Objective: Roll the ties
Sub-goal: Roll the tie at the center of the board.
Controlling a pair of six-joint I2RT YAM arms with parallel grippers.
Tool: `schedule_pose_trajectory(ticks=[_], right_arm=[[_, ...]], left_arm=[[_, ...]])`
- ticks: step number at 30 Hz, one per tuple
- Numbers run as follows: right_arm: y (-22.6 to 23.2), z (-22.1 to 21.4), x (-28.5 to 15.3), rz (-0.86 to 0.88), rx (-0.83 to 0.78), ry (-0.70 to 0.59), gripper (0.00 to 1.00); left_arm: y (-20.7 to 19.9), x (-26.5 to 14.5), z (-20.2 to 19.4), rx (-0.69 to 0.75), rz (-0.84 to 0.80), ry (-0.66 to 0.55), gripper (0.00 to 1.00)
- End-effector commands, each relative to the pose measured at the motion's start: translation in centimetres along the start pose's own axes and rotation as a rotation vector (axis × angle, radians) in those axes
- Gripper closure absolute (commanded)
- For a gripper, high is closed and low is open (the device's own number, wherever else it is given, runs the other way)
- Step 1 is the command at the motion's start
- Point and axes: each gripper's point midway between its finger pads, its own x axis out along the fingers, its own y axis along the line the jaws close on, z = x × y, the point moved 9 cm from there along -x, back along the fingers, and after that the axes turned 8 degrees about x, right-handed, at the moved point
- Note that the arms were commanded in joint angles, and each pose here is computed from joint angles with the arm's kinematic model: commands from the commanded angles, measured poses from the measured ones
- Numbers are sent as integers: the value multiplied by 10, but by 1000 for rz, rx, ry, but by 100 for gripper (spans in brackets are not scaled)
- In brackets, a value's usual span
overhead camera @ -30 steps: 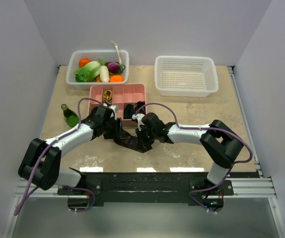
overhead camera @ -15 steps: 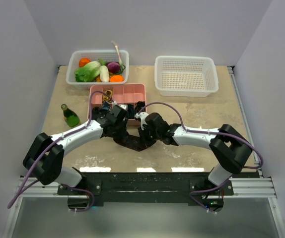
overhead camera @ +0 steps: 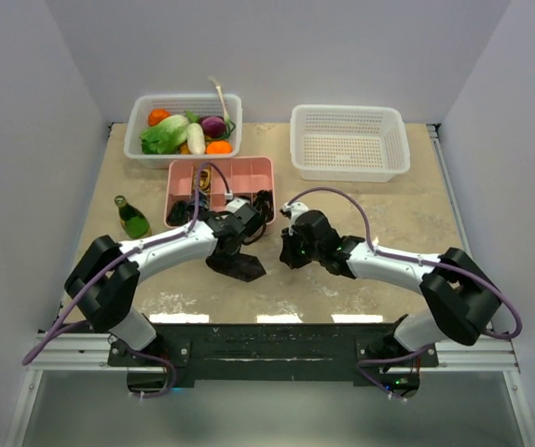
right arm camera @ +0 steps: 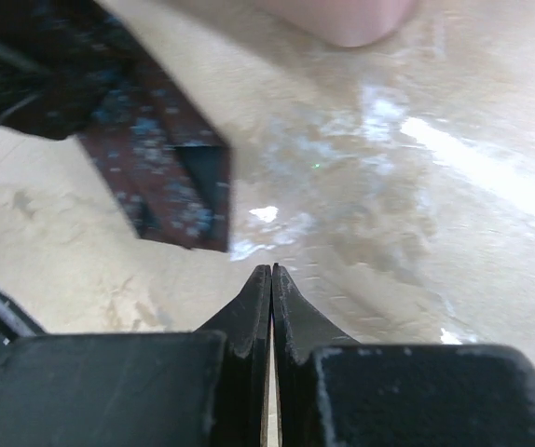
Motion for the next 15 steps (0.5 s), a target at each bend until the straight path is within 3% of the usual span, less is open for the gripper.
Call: schedule_pose_trajectory(ticks=[1,15], right_arm=[[-11,11,-4,-30,78,-76,98],[-30,14,-10,-64,152,-104,98]], left_arm=[[7,-7,4,14,187,-3,51],[-27,-4,-4,196,469,42,51]])
